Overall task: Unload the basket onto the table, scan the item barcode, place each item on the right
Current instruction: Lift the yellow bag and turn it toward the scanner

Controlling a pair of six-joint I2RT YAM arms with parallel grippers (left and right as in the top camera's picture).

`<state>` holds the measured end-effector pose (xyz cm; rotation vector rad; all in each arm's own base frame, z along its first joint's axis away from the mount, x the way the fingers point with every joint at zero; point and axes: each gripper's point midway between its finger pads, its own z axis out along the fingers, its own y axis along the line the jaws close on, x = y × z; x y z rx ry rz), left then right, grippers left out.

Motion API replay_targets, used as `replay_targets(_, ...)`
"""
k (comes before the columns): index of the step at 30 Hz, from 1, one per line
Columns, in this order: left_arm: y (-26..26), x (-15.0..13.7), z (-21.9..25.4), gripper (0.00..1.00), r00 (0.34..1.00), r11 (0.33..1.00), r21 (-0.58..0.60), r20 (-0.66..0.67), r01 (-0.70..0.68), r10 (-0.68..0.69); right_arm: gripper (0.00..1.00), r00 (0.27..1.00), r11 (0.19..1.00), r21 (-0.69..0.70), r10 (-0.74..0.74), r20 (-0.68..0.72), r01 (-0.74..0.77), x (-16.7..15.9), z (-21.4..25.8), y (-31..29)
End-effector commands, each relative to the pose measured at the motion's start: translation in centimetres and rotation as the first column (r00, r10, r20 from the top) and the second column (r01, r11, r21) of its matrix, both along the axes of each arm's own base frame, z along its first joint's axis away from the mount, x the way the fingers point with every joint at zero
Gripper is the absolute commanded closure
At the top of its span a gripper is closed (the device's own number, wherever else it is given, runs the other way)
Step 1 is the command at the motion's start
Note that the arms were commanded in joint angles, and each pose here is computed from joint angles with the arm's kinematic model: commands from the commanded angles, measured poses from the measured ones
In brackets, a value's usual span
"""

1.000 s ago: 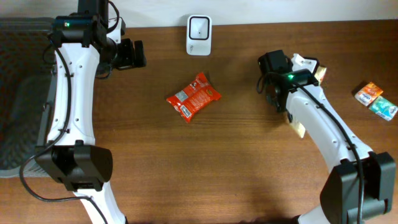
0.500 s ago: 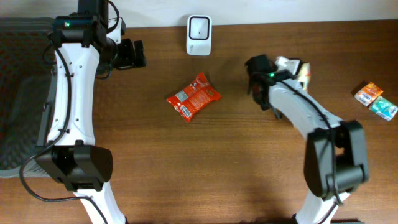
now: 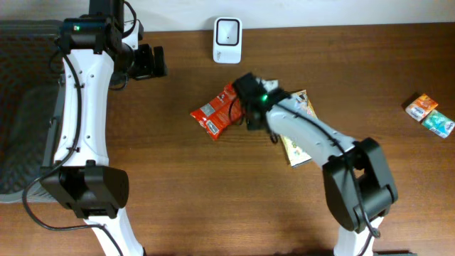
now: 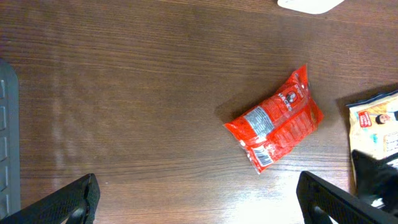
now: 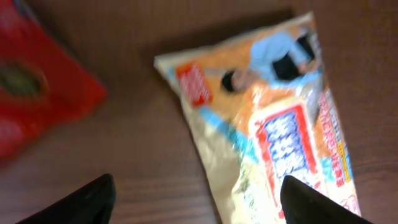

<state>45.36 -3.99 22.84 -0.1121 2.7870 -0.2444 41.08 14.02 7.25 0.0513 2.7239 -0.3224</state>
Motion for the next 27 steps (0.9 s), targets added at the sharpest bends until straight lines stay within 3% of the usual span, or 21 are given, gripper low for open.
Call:
replay_targets(1, -0.1, 0.0, 0.6, 0.01, 1.0, 1.0, 0.0, 0.017, -0.007, 0.007, 0.04, 0.998, 0.998, 0.048, -0.05, -0.031, 0.051, 1.4, 1.9, -3.6)
replay_targets(7, -0.1, 0.0, 0.6, 0.01, 1.0, 1.0, 0.0, 0.017, -0.007, 0.007, 0.04, 0.922, 0.926, 0.278, 0.321, -0.216, -0.257, -1.0, -1.3, -5.0)
replay_targets(12, -0.1, 0.0, 0.7, 0.01, 1.0, 1.0, 0.0, 0.018, -0.007, 0.007, 0.01, 0.932, 0.932, 0.251, 0.312, -0.185, -0.262, -0.4, -4.5, -7.0)
replay_targets(15, -0.1, 0.0, 0.6, 0.01, 1.0, 1.0, 0.0, 0.017, -0.007, 0.007, 0.01, 0.95, 0.956, 0.148, 0.274, -0.15, -0.253, 0.4, -6.0, -8.7)
replay_targets(19, -0.1, 0.0, 0.6, 0.01, 1.0, 1.0, 0.0, 0.017, -0.007, 0.007, 0.01, 0.952, 0.96, 0.126, 0.266, -0.152, -0.248, -0.6, -8.1, -9.2)
replay_targets(20, -0.1, 0.0, 0.6, 0.01, 1.0, 1.0, 0.0, 0.017, -0.007, 0.007, 0.09, 0.951, 0.961, 0.127, 0.266, -0.157, -0.247, -1.0, -8.6, -9.3)
replay_targets(23, -0.1, 0.0, 0.6, 0.01, 1.0, 1.0, 0.0, 0.017, -0.007, 0.007, 0.51, 0.95, 0.958, 0.155, 0.265, -0.165, -0.241, -1.7, -9.2, -8.9)
replay_targets(26, -0.1, 0.0, 0.6, 0.01, 1.0, 1.0, 0.0, 0.017, -0.007, 0.007, 0.96, 0.979, 0.973, 0.196, 0.148, -0.143, -0.119, -1.4, -9.1, -8.6)
replay_targets(27, -0.1, 0.0, 0.6, 0.01, 1.0, 1.0, 0.0, 0.017, -0.007, 0.007, 0.96, 0.982, 0.97, 0.222, 0.134, -0.136, -0.101, -1.2, -8.9, -8.2)
